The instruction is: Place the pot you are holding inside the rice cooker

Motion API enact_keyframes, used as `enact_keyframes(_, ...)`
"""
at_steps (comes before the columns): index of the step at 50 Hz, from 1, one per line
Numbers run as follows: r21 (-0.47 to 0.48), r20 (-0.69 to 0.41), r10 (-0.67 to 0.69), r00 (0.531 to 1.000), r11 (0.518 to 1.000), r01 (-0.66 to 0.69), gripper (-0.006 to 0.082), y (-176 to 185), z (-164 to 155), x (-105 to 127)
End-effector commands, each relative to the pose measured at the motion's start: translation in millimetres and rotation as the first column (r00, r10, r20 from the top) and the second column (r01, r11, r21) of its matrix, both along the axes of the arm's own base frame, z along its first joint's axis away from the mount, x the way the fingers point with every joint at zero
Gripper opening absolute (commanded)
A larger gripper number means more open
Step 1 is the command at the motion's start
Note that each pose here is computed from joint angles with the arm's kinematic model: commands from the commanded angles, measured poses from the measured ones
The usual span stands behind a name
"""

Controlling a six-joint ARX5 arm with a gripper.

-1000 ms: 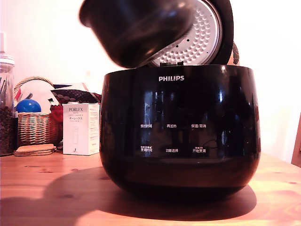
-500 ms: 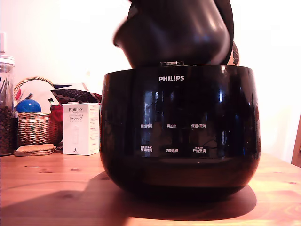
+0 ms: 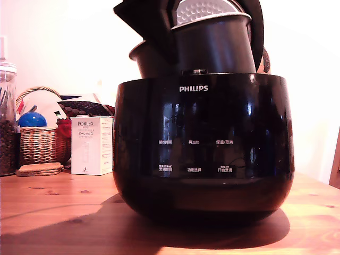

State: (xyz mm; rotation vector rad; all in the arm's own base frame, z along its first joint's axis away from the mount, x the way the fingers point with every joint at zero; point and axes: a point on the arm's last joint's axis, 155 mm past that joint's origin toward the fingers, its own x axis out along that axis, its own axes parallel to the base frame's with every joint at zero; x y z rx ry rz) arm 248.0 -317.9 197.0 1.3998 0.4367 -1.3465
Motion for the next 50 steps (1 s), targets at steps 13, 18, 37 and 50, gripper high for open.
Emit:
enact_keyframes(13, 0.003, 0.029, -0.074, 0.997, 0.997, 0.074, -0.0024, -3.0, 11.9, -4.2)
enact_keyframes(18, 0.009, 0.010, -0.081, 0.997, 0.997, 0.081, -0.0024, -2.3, 9.1, -7.8)
enact_keyframes(37, 0.007, -0.047, -0.104, 0.993, 0.995, 0.104, -0.0024, -21.6, 4.4, -7.5)
enact_keyframes(50, -0.009, -0.057, -0.101, 0.993, 0.995, 0.100, -0.0025, -33.6, 14.1, -1.3)
